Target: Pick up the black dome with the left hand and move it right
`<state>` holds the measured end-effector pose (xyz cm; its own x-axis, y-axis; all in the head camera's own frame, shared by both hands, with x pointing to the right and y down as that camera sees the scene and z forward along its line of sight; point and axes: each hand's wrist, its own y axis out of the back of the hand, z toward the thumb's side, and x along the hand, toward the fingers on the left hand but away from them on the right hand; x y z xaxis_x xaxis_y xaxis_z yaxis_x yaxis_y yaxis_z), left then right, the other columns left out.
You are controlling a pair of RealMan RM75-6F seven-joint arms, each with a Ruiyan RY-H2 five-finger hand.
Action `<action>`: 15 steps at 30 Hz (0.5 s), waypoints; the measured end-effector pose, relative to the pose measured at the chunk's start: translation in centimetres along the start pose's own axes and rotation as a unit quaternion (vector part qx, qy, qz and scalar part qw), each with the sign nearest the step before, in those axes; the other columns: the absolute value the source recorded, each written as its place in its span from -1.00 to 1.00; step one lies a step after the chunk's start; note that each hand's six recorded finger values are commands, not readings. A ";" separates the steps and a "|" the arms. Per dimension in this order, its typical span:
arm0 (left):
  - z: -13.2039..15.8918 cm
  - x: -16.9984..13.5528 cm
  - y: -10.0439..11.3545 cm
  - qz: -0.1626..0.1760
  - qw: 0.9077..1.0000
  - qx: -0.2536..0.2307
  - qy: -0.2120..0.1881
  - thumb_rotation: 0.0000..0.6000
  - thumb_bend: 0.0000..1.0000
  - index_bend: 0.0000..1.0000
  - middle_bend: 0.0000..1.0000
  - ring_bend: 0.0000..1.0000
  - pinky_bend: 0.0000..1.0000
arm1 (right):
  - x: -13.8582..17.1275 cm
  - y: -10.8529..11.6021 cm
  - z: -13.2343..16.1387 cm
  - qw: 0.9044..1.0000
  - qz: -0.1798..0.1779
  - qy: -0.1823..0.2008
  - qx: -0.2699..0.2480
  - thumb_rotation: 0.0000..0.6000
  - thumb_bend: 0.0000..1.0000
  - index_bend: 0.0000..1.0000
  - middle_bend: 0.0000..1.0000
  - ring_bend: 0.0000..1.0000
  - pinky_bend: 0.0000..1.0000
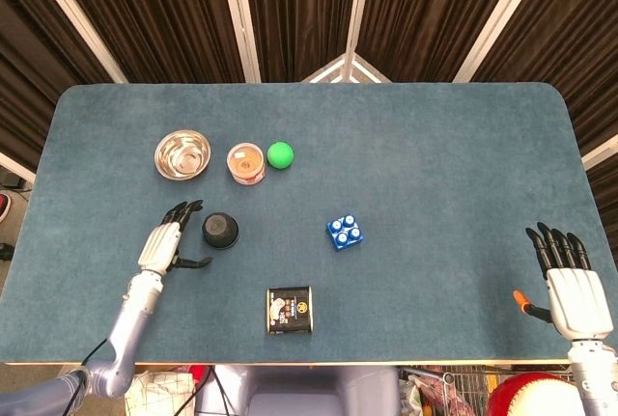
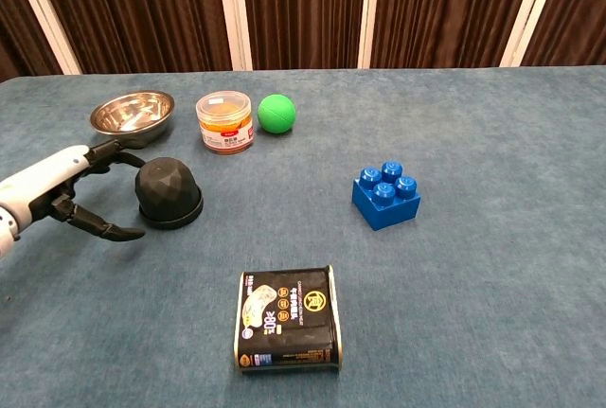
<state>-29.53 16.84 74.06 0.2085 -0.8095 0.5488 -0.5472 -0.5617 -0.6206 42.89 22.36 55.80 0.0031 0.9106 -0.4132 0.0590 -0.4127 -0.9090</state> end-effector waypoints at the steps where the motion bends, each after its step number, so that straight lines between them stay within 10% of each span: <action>1: 0.2 0.1 -0.1 0.000 1.000 -0.003 -0.003 1.00 -0.63 -0.82 -0.69 -1.00 -1.00 | 0.0 0.0 0.0 1.000 0.000 0.000 0.000 1.00 -0.54 -1.00 -1.00 -1.00 -1.00; 15: 0.4 0.9 -1.5 -0.008 1.000 0.003 0.002 1.00 -0.63 -0.82 -0.65 -1.00 -1.00 | 0.1 0.4 -0.2 1.000 -0.002 0.001 -0.001 1.00 -0.53 -1.00 -1.00 -1.00 -1.00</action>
<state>-28.15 16.88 75.30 0.2134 -0.7993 0.5618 -0.5389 -0.5760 -0.6147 43.12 22.31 55.42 0.0050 0.9124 -0.4094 0.0610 -0.4089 -0.9106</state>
